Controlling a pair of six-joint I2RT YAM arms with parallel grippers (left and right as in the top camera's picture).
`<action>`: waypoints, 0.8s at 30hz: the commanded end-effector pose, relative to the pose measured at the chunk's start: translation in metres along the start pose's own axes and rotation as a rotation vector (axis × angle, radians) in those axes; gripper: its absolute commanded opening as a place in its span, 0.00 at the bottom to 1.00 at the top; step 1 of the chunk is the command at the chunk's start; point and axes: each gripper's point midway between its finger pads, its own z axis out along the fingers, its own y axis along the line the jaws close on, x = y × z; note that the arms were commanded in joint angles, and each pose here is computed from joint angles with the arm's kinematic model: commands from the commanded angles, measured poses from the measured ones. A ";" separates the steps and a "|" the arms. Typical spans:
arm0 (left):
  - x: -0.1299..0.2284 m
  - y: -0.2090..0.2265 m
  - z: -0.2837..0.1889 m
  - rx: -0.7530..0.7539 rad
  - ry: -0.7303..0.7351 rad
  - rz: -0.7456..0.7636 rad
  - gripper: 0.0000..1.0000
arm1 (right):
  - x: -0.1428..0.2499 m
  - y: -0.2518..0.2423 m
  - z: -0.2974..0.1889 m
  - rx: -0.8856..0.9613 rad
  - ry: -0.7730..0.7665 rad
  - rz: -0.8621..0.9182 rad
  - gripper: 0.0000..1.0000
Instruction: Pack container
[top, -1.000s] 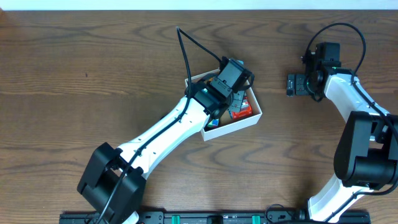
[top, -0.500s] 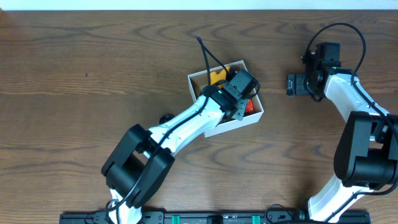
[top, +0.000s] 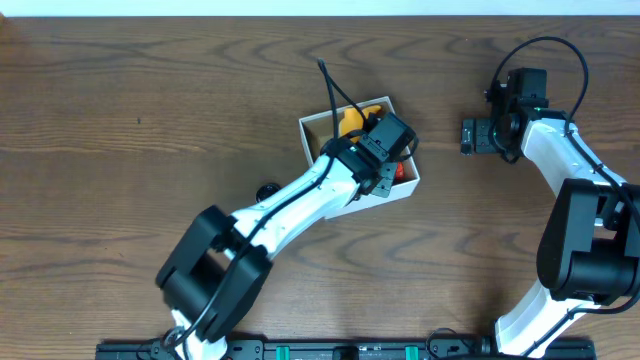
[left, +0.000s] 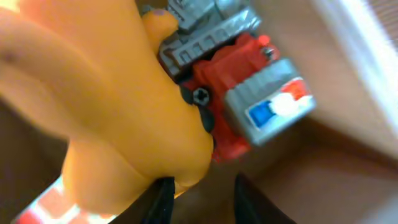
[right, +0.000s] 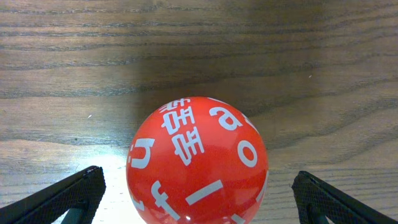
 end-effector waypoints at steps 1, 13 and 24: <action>-0.023 0.006 -0.042 0.005 -0.112 -0.015 0.34 | -0.003 -0.001 -0.006 0.004 -0.015 -0.001 0.99; -0.045 0.011 -0.076 -0.007 -0.232 -0.034 0.42 | -0.003 -0.001 -0.006 0.004 -0.015 -0.001 0.99; -0.052 0.025 -0.043 -0.122 -0.246 -0.005 0.44 | -0.003 -0.001 -0.006 0.004 -0.015 -0.001 0.99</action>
